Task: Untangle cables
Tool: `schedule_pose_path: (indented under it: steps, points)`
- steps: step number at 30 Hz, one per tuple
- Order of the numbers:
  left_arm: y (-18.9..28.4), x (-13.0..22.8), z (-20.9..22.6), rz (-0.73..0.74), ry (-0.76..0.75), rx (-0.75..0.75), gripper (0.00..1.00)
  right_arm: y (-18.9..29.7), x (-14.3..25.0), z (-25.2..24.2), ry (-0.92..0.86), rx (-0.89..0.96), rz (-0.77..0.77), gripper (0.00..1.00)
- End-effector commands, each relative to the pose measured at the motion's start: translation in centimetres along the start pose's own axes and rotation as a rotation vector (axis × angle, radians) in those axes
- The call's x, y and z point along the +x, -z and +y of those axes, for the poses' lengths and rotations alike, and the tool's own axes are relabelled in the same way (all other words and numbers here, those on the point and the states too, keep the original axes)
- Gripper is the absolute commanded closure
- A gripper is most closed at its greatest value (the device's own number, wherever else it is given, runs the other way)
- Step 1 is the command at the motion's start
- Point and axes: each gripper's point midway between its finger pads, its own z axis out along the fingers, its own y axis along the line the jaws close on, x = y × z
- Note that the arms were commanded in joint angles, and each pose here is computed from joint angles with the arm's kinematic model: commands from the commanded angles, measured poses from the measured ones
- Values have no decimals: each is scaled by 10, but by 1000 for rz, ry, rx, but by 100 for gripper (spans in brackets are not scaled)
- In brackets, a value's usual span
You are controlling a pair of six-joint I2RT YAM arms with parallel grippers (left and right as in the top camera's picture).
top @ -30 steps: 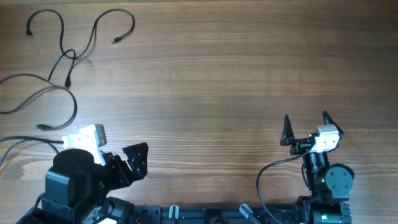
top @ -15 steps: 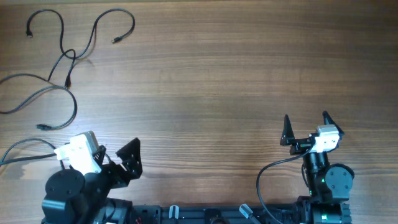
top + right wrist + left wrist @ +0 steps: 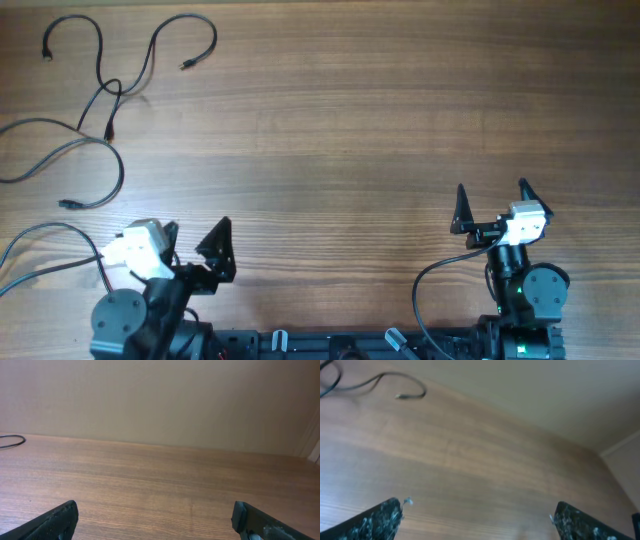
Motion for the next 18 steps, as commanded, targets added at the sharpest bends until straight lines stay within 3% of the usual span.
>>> schedule_pose_path:
  steps: [1, 7, 18]
  points:
    - [-13, 12, 1, -26, -58, 49, 0, 1, -3, -2, -14, 11, -13, 0]
    - [-36, 19, 6, -120, -68, 93, 0, 1, -3, -2, -14, 11, -13, 0]
    - [-57, 28, 14, -159, -72, 106, 0, 1, -3, -2, -14, 11, -13, 0]
